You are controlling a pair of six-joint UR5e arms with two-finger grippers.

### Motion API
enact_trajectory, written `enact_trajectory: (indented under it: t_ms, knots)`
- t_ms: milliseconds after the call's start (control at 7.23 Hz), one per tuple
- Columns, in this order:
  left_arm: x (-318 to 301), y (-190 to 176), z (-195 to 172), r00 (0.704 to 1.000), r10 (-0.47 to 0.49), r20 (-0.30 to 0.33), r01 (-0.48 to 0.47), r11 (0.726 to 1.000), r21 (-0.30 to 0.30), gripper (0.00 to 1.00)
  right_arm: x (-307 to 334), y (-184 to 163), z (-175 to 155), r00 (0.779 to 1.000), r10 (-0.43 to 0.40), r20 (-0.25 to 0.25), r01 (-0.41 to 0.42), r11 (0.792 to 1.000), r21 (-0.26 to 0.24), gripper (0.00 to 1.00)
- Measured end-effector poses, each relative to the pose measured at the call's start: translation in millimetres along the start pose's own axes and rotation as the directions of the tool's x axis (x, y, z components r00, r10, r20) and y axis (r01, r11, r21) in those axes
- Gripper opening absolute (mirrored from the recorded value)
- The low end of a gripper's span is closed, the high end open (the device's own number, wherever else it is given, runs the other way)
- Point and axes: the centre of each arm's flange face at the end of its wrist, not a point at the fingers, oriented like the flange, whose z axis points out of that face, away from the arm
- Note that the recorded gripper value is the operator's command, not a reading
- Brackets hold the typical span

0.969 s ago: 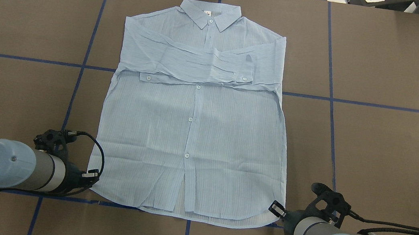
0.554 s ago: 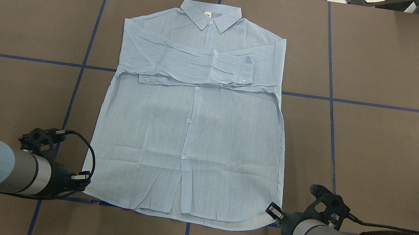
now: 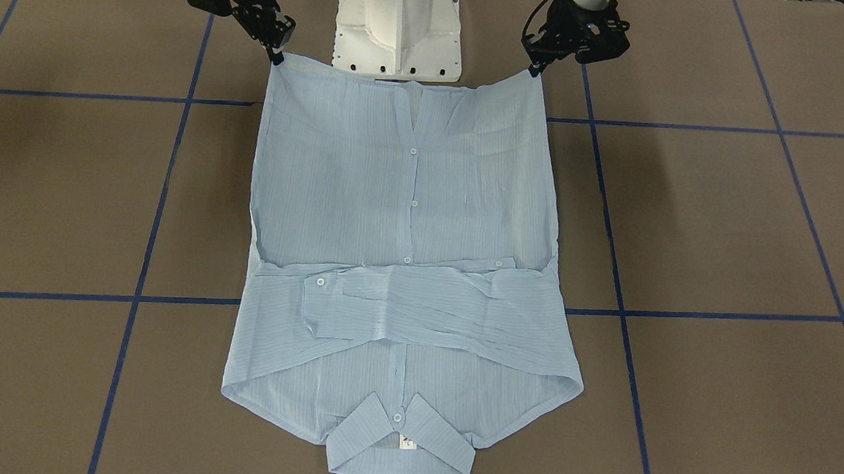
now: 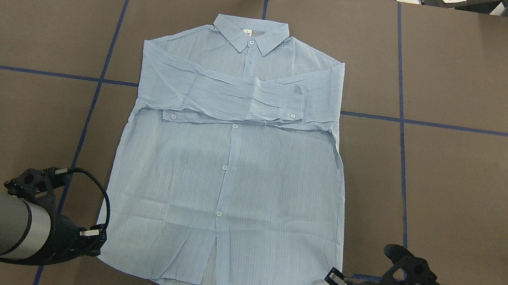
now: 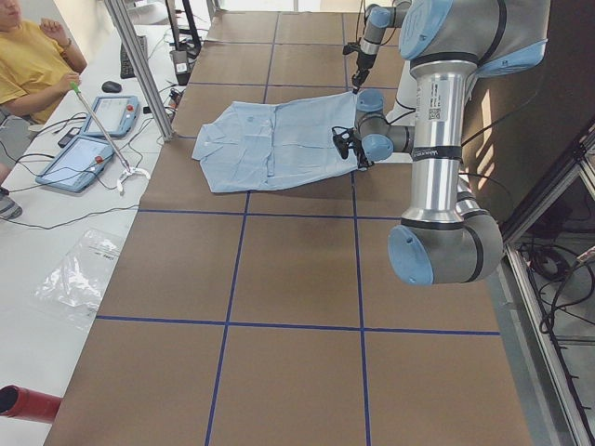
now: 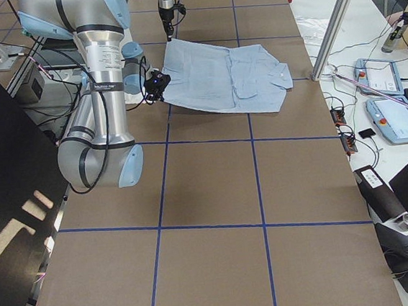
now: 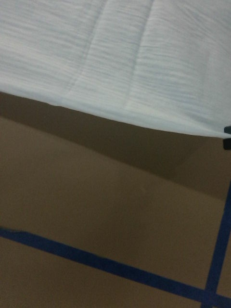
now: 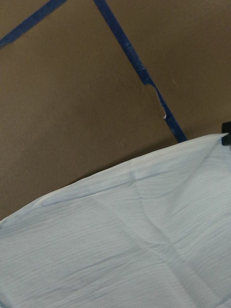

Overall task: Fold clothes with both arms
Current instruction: 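Lift the hem with both grippers and fold it up toward the collar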

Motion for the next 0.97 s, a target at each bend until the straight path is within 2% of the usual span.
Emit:
enact_trajectory:
  t_ms: [277,415,830,969]
  knots:
    - [17.2,-2.7,-11.2,0.999,0.030,-0.023,-0.030,1.000,0.007,0.00,-8.0,-20.4,-9.1,0.999,0.031,0.029,-0.032,0.999,0.034,0.00]
    - [38.2,-17.2,-25.2,0.998,0.060,-0.028,-0.058,0.997,0.043,0.00,-21.3,-38.4,-16.3,0.996,0.062,0.065,-0.066,0.996,0.063,0.00]
    - [106.6,-86.5,-106.3,0.993,0.120,-0.003,-0.118,0.979,0.168,0.00,-77.3,-94.0,-51.7,0.967,0.152,0.206,-0.179,0.977,0.114,0.00]
    - [108.7,-108.9,-130.2,0.991,0.131,-0.012,-0.127,0.975,0.180,0.00,-96.0,-116.2,-65.0,0.958,0.189,0.218,-0.217,0.970,0.111,0.00]
